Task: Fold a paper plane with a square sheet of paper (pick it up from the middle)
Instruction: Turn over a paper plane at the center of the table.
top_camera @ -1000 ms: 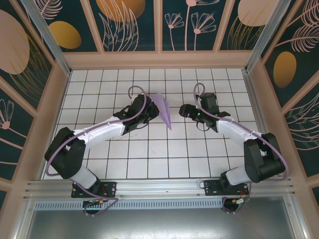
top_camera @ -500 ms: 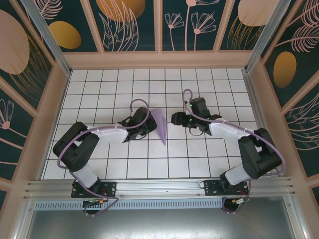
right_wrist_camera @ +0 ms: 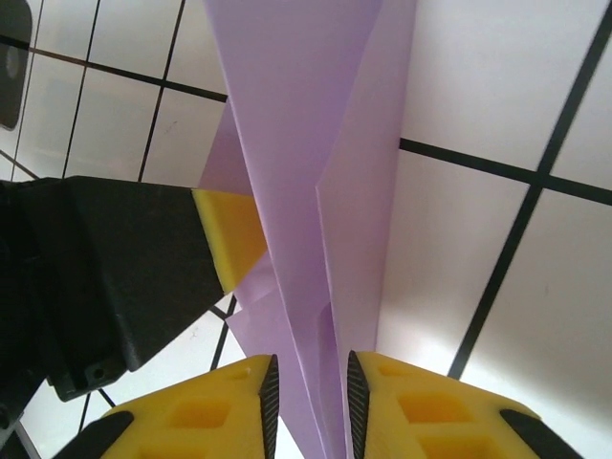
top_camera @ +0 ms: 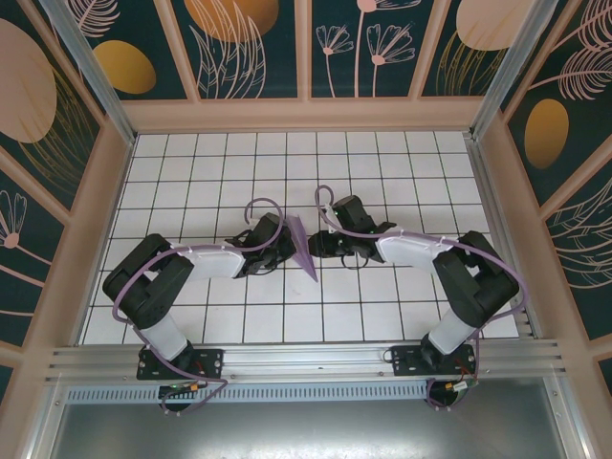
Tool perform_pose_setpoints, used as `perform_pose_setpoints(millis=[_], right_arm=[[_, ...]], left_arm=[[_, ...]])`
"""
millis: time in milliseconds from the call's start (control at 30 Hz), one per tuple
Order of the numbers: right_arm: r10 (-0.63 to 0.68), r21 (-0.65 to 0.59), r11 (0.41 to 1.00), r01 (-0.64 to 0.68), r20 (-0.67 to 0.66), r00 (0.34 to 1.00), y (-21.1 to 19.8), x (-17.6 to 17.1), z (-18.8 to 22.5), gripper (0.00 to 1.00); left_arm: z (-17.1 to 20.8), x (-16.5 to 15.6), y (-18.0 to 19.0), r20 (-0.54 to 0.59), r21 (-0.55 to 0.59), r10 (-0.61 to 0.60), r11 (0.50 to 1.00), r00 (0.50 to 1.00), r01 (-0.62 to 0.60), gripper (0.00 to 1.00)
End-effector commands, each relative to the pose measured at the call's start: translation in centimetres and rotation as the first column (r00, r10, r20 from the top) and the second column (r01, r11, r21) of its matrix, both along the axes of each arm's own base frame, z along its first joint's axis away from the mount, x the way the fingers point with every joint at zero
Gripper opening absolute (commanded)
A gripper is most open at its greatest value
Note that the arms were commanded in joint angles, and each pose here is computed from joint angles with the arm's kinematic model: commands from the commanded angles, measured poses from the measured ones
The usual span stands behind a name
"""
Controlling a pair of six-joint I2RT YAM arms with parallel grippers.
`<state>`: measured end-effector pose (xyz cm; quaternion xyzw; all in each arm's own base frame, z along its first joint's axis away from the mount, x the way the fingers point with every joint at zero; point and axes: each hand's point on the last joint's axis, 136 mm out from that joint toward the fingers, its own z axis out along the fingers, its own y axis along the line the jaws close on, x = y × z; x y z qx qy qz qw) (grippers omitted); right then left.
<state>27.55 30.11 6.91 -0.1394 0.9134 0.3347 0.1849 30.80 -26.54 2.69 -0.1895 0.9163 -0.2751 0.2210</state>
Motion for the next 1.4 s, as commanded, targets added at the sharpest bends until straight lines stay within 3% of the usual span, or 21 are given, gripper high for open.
perform_pose_setpoints(millis=[0,367,900,1367], right_arm=[[0.046,0.025,0.999,-0.047,0.018,0.999,1.4,0.2,0.6,0.27],[0.045,-0.025,0.999,-0.045,0.004,0.999,1.7,0.5,-0.8,0.24],[0.041,-0.091,0.995,-0.043,-0.025,0.999,1.4,0.3,-2.5,0.40],[0.084,-0.100,0.991,-0.089,-0.056,0.995,1.4,-1.9,-3.2,0.40]], left_arm=[[-0.2,0.3,0.0,0.001,0.001,0.015,1.000,1.000,-0.015,0.00],[-0.1,0.3,-0.1,-0.001,-0.001,0.015,1.000,1.000,-0.015,0.00],[0.0,0.3,-0.2,-0.002,0.000,0.014,1.000,1.000,-0.014,0.00],[0.1,0.5,-0.2,0.001,-0.006,0.013,1.000,1.000,-0.013,0.00]])
